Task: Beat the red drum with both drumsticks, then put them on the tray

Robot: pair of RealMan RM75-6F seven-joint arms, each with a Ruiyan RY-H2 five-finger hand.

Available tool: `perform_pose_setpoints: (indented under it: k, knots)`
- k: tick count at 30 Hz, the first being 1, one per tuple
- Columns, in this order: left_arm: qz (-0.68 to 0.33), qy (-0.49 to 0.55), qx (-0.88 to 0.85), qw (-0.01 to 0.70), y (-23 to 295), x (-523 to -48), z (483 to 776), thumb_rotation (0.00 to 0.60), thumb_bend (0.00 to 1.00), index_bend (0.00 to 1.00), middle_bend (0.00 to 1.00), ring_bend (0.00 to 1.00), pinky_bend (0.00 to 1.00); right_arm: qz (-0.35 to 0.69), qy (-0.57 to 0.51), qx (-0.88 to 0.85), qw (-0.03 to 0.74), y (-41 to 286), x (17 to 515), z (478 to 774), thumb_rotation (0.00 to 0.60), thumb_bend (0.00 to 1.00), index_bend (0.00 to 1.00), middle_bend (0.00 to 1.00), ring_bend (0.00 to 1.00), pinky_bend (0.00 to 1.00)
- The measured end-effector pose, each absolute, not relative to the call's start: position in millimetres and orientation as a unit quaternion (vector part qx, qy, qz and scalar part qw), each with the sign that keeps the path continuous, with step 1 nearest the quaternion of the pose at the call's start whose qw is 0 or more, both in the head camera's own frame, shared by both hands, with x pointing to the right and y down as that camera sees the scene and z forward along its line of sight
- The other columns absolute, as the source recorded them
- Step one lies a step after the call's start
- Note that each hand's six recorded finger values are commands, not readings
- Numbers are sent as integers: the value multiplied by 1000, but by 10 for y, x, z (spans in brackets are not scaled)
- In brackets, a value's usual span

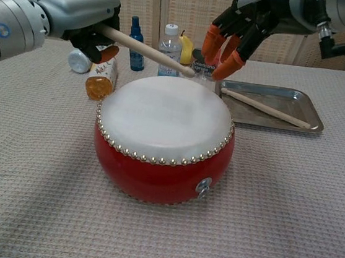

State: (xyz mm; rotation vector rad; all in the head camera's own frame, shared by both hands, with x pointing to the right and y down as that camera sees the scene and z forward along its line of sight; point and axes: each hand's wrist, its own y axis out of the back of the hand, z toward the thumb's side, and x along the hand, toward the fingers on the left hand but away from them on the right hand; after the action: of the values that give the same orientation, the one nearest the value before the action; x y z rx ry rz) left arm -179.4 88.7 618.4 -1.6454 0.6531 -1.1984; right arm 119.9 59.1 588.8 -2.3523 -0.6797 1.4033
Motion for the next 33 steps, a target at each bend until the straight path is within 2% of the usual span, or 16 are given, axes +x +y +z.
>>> perform_pose_setpoints:
  k: [16,21,23,27,33]
  knots:
    - [-515,277,-662,469,885,-1529,6171,600,499,985,1000,1000,1000,476,-255,-827,160,671,731,5999,600,55,424,296,275,357]
    - [-519,276,-661,466,887,-1474,6183,600,500,983,1000,1000,1000,473,-261,-826,159,681,627,6038,600,55,473,312,289,357]
    - [-520,276,-661,465,881,-1457,6180,600,500,983,1000,1000,1000,476,-261,-824,161,688,607,6059,600,80,515,327,299,357]
    - [-520,274,-661,467,876,-1420,6176,600,499,983,1000,1000,1000,481,-263,-819,167,703,572,6111,600,223,615,348,316,357]
    - [-518,271,-655,478,885,-1356,6171,600,499,983,1000,1000,1000,479,-271,-818,167,707,510,6157,600,308,659,366,339,373]
